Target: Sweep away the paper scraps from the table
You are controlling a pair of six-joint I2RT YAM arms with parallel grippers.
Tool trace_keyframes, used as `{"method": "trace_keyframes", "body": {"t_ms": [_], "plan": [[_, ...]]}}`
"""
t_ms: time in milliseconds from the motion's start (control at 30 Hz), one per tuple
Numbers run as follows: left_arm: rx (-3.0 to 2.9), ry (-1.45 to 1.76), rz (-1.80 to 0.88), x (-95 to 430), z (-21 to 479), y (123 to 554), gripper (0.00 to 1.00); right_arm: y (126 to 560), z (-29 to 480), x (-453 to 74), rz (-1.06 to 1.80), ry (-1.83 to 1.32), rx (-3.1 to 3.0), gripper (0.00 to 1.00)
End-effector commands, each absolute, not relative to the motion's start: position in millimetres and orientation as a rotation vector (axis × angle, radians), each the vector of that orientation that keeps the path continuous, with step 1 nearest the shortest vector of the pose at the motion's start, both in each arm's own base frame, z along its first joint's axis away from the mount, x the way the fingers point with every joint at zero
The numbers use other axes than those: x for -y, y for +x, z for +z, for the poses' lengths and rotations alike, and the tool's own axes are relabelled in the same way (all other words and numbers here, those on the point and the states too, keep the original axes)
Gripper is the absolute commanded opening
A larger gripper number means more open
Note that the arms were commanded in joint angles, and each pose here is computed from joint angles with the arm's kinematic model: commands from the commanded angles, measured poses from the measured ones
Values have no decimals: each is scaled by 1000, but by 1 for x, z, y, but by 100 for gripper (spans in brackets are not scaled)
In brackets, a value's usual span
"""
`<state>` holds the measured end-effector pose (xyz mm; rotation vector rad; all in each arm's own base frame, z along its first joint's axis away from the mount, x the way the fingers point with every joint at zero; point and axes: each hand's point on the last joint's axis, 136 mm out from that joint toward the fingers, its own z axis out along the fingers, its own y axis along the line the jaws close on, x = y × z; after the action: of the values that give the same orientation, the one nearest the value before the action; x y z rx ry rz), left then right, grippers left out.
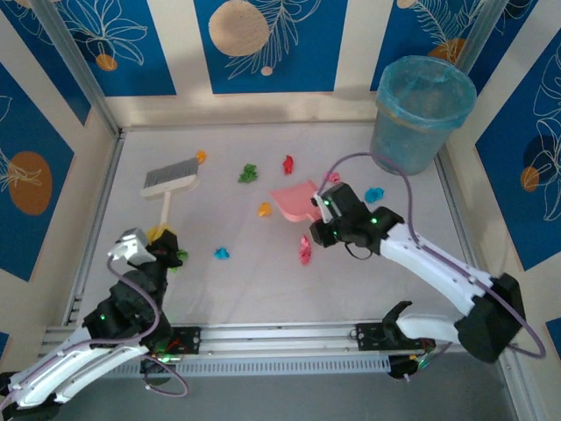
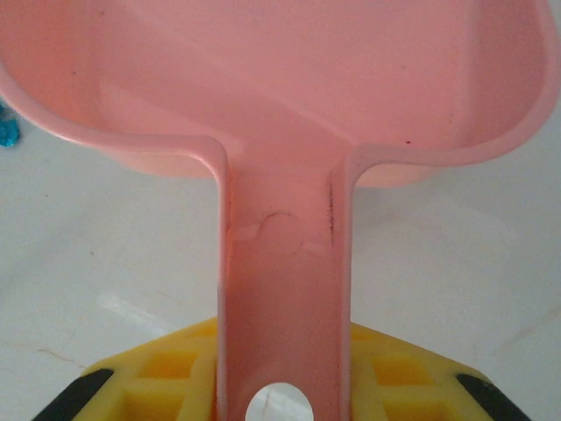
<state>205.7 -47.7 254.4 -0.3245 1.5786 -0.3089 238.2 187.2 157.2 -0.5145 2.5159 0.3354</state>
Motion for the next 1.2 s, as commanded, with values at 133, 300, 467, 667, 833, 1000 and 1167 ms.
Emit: {"method": "trace_keyframes", "body": {"t_ms": [133,300,467,667,833,1000,1167], "plan": [[-1713,-63,-405,129,262,230,0,196,169,-137,347,-10,-2625,0],[-1852,60,-463,184,252,247,0,170,155,-100,160,218,-2750,0],[-1983,71,-537,227,252,266,0,154,147,-70,31,448,-2737,0],[-2050,150,-653,298,281,296,0,140,133,-73,138,564,-2756,0],[-2108,267,-722,364,290,322,0,134,114,-62,10,633,-2800,0],[-2140,331,-741,406,284,345,0,138,101,-55,-88,682,-2793,0],[-2181,385,-783,445,268,365,0,153,88,-60,-74,656,-2804,0]]}}
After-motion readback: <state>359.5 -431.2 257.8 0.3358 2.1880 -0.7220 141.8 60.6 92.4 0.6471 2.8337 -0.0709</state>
